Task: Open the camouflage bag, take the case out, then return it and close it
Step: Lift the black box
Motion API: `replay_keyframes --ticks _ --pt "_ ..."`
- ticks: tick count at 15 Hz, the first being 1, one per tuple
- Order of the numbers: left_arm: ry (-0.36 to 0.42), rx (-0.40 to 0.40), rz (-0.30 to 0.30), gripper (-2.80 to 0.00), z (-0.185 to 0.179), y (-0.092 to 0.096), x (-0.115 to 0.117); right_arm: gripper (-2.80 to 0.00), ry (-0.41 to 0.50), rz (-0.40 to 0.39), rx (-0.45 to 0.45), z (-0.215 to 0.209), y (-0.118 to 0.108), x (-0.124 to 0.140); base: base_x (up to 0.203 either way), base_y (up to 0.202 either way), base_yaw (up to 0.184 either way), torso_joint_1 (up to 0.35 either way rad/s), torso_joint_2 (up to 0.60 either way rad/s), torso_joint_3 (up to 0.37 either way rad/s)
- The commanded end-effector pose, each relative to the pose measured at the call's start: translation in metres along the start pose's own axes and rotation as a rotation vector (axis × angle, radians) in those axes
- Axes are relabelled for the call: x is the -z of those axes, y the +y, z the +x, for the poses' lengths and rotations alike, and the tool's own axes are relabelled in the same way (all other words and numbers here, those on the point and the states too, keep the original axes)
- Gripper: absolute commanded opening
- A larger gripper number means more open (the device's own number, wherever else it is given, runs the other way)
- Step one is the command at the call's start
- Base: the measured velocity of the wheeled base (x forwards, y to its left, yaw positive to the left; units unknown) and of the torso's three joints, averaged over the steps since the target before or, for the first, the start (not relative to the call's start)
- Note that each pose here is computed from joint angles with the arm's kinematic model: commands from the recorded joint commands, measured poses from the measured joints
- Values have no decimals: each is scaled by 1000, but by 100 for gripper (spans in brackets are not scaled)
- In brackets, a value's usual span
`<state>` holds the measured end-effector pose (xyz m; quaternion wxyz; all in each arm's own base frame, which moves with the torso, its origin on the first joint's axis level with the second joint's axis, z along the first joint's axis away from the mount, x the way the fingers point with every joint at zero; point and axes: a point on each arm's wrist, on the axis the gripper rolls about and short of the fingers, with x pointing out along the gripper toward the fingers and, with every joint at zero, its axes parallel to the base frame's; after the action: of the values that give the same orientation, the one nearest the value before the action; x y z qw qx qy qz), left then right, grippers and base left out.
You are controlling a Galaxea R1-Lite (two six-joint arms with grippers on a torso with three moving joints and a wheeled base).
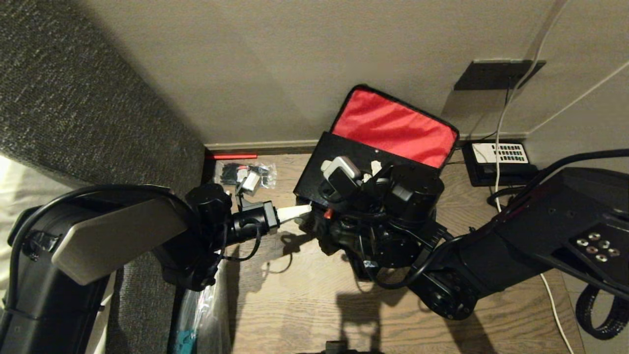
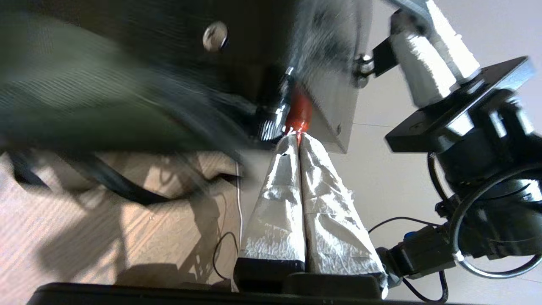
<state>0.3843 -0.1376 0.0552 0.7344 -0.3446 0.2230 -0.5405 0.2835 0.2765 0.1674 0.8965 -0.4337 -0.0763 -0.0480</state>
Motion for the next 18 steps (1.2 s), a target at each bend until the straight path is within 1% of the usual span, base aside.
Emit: replay_keyframes --ticks 1,4,6,9,10,12,14,15,17,18 --pt "7 -7 -18 -280 -3 3 4 -280 1 0 6 0 0 0 0 0 0 0 0 0" --pt "7 -17 -3 -280 -5 7 6 -280 1 0 6 0 0 0 0 0 0 0 0 0" --pt "-1 -20 2 -280 -9 3 3 -280 2 -2 3 0 1 1 0 0 0 0 0 0" --pt "-19 -62 -19 -280 -32 -6 3 -280 4 -5 3 1 2 1 0 0 0 0 0 0" --pt "-28 -85 -22 -280 -44 -11 4 -280 3 -1 5 1 2 1 0 0 0 0 0 0" --pt "-43 -103 9 -280 -62 -34 3 -280 3 0 7 2 2 0 0 0 0 0 0 0" --pt "-50 -117 31 -280 -80 -61 9 -280 3 -2 5 1 2 1 0 0 0 0 0 0" --pt "-54 -126 43 -280 -88 -72 13 -280 3 -1 6 1 1 1 0 0 0 0 0 0" --pt "-78 -158 107 -280 -109 -90 17 -280 8 3 14 4 -1 2 0 0 0 0 0 0" --pt "-100 -170 134 -280 -118 -99 16 -280 12 2 18 5 -1 3 0 0 0 0 0 0"
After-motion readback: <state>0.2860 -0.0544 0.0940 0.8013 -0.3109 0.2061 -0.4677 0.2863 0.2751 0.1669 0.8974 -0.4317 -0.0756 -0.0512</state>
